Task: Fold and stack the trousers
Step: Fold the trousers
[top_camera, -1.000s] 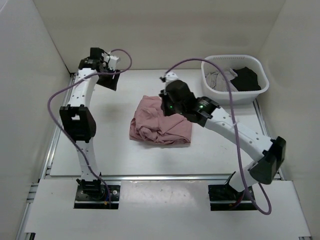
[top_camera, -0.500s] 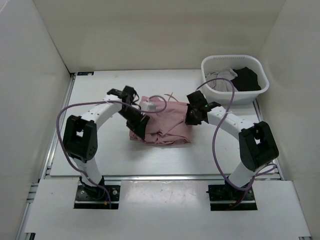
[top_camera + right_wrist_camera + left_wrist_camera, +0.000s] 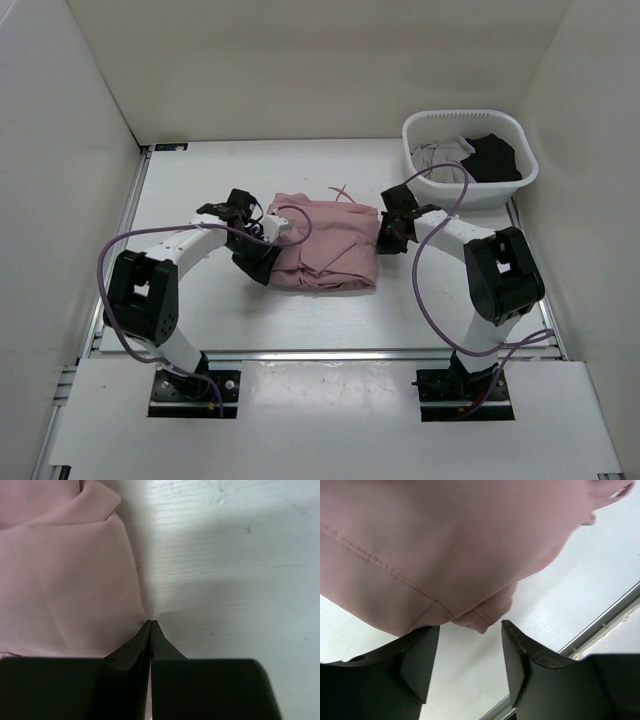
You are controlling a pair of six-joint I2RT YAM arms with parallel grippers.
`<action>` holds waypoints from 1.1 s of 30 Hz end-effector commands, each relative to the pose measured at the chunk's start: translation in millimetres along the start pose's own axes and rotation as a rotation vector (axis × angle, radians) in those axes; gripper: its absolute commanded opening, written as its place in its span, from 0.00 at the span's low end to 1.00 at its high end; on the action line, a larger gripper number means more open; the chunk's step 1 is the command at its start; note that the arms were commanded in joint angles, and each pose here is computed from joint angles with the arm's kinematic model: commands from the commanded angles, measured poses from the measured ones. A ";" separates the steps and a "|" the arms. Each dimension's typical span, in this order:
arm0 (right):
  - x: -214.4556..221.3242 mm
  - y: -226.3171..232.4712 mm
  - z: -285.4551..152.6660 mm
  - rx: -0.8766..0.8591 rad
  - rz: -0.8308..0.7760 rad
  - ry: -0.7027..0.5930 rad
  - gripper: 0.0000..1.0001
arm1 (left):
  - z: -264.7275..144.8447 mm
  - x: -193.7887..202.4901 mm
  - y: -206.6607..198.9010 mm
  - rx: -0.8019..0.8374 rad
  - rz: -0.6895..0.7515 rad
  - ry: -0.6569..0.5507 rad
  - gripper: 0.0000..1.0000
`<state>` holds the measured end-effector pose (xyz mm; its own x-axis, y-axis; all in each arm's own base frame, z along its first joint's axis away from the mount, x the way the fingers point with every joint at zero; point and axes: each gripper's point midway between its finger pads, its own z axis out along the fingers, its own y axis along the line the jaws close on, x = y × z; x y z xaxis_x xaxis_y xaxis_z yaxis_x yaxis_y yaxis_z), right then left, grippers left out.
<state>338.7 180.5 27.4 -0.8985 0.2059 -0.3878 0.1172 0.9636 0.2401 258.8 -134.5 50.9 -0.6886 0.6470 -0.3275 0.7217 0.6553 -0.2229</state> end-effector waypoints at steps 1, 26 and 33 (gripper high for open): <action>-27.3 7.0 -13.5 -0.010 -0.024 -0.072 0.00 | -18.6 -31.5 -1.1 -0.028 0.084 -0.117 0.65; -87.2 -152.9 -246.3 0.402 -0.029 -0.265 0.99 | -213.1 94.5 228.8 -0.661 -0.850 -0.351 0.98; -90.2 -160.1 -256.8 0.423 -0.033 -0.291 0.99 | -213.1 112.5 233.5 -0.658 -0.920 -0.353 0.99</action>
<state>293.3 -31.9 238.9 -0.7664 0.1926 -0.6128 0.3226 0.9403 -0.1080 333.4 170.6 141.8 -0.8321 -0.2332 -0.5033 -0.2570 0.9662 -0.0228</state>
